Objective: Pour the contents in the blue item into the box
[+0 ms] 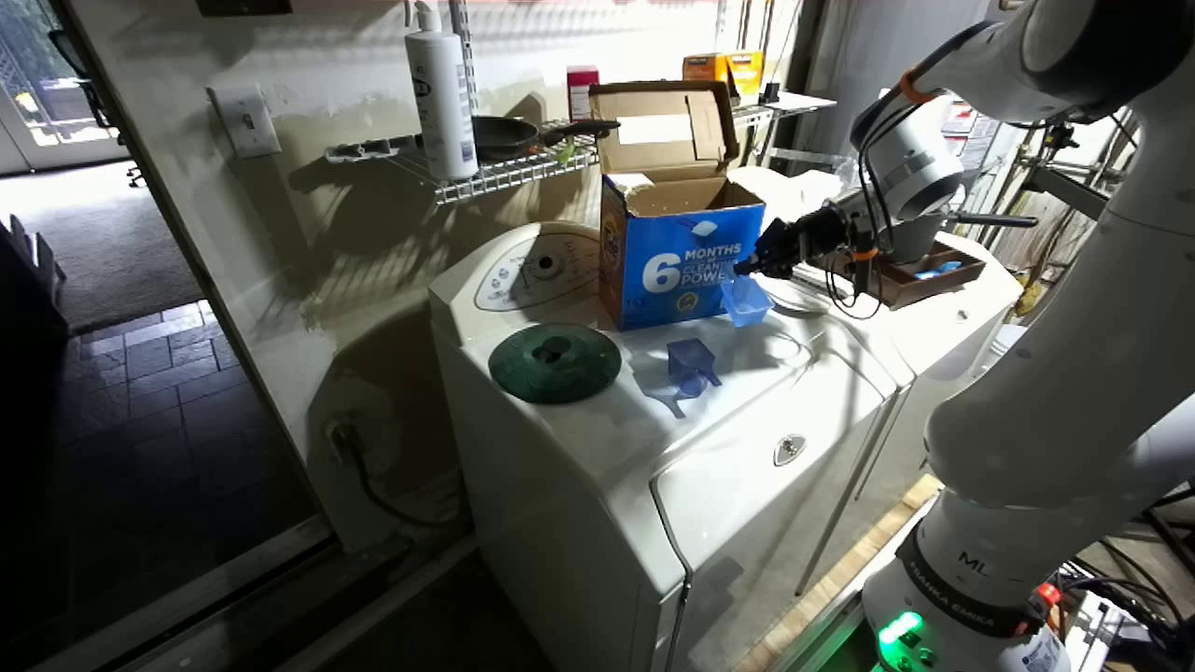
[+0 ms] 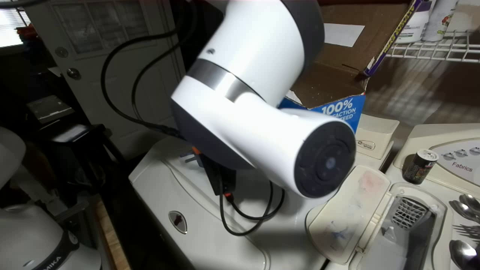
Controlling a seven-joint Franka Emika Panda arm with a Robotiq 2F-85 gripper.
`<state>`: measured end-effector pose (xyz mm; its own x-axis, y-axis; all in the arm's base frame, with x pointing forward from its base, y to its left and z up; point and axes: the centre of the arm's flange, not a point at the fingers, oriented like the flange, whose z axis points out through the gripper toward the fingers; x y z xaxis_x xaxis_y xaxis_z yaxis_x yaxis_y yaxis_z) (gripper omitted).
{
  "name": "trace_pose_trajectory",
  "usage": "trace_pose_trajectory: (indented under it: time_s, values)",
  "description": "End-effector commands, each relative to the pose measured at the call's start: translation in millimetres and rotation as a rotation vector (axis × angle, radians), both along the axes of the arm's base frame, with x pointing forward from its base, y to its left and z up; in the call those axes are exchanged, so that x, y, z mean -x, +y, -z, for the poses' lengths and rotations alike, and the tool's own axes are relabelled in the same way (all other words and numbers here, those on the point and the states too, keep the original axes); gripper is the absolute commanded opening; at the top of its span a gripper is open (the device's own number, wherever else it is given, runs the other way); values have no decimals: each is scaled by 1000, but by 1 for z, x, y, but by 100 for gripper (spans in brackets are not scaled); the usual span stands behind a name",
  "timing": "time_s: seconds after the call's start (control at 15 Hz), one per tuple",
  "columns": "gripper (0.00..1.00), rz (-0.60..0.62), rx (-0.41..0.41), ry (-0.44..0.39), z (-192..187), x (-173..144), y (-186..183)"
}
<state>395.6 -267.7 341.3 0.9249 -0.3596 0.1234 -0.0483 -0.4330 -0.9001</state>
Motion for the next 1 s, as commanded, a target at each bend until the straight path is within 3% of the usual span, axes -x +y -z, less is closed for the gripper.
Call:
trace_pose_trajectory:
  time_s: [0.0,0.6,0.93]
  values:
    - [1,38,84,-56,-53,28,31]
    - [1,205,324,-268,-174,33,51]
    - [1,287,432,-353,-212,19,48]
